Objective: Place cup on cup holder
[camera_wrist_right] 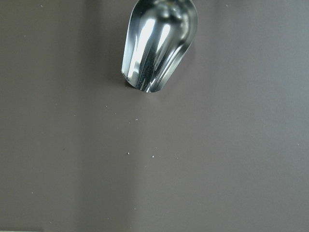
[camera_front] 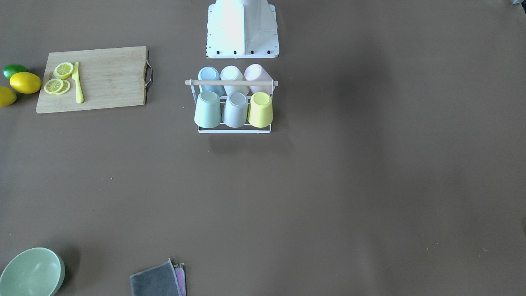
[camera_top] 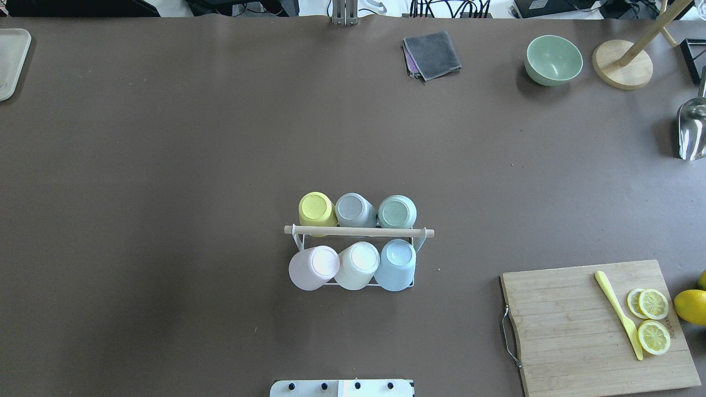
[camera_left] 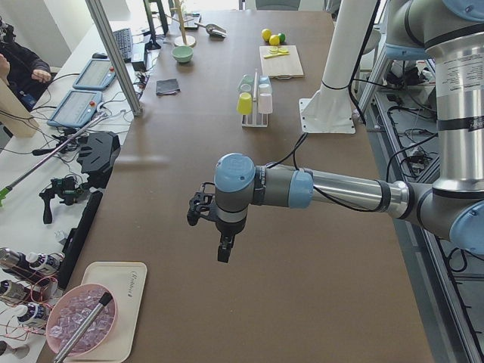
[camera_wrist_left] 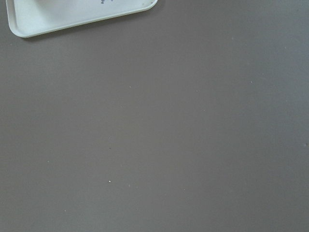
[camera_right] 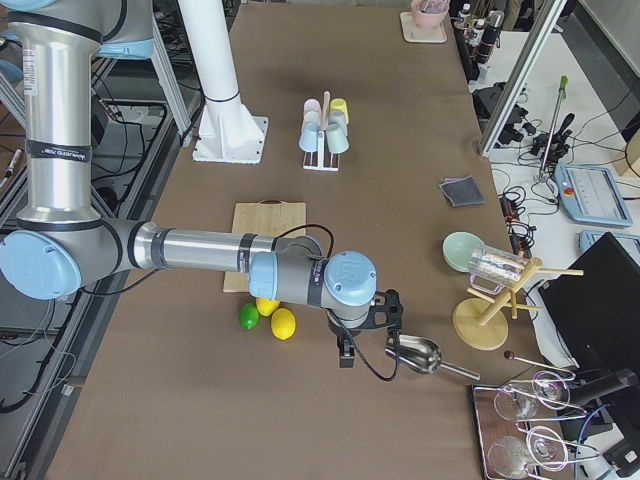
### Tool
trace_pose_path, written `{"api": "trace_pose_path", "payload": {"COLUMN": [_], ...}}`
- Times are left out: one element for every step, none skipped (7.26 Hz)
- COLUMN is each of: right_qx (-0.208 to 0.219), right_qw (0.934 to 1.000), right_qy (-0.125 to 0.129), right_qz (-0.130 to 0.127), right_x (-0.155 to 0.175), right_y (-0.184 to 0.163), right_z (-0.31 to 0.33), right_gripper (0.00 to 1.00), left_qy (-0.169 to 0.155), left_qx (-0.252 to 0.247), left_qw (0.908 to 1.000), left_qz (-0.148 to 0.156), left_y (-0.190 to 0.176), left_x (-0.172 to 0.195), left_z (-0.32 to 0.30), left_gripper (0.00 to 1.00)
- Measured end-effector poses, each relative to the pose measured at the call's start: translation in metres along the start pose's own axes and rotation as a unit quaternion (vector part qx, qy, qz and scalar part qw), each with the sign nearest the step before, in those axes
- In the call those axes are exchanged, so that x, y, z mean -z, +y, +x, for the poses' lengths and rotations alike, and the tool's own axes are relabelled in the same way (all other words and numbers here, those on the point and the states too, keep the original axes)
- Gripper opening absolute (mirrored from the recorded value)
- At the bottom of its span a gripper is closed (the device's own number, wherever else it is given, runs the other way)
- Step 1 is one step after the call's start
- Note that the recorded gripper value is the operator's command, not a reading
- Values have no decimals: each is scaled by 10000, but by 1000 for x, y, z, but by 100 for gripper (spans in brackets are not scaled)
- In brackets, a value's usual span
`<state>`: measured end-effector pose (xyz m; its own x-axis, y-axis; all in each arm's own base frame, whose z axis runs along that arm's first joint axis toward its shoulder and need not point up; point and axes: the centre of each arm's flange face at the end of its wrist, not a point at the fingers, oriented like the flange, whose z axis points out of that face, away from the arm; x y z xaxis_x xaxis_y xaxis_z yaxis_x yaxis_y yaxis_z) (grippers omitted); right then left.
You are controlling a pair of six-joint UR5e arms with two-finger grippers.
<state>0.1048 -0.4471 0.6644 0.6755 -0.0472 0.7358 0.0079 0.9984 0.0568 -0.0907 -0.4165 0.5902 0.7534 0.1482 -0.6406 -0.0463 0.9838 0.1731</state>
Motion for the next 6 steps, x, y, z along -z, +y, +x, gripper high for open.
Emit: {"api": "trace_pose_path", "payload": {"right_qx": [-14, -23, -28, -29, -29, -36], "right_qw": [10000, 10000, 10000, 10000, 10000, 10000], "right_qy": [-21, -32, -40, -41, -39, -38], "right_qz": [-8, -13, -17, -17, -18, -24], "right_x": [-1, -2, -2, -2, -2, -3], "right_y": [1, 1, 1, 1, 1, 2], "right_z": [1, 1, 1, 1, 1, 2], "right_gripper": [100, 100, 100, 100, 100, 100], "left_qy": [2, 3, 0, -2, -3, -1], "left_qx": [7, 11, 5, -19, -46, -53], "left_qw": [10000, 10000, 10000, 10000, 10000, 10000], "left_qz": [-6, -12, -6, 21, 51, 56], "left_y": [1, 1, 1, 1, 1, 3], "left_x": [0, -1, -1, 0, -2, -7], "left_z": [0, -1, 0, 0, -1, -5], "left_gripper": [98, 98, 98, 98, 98, 98]}}
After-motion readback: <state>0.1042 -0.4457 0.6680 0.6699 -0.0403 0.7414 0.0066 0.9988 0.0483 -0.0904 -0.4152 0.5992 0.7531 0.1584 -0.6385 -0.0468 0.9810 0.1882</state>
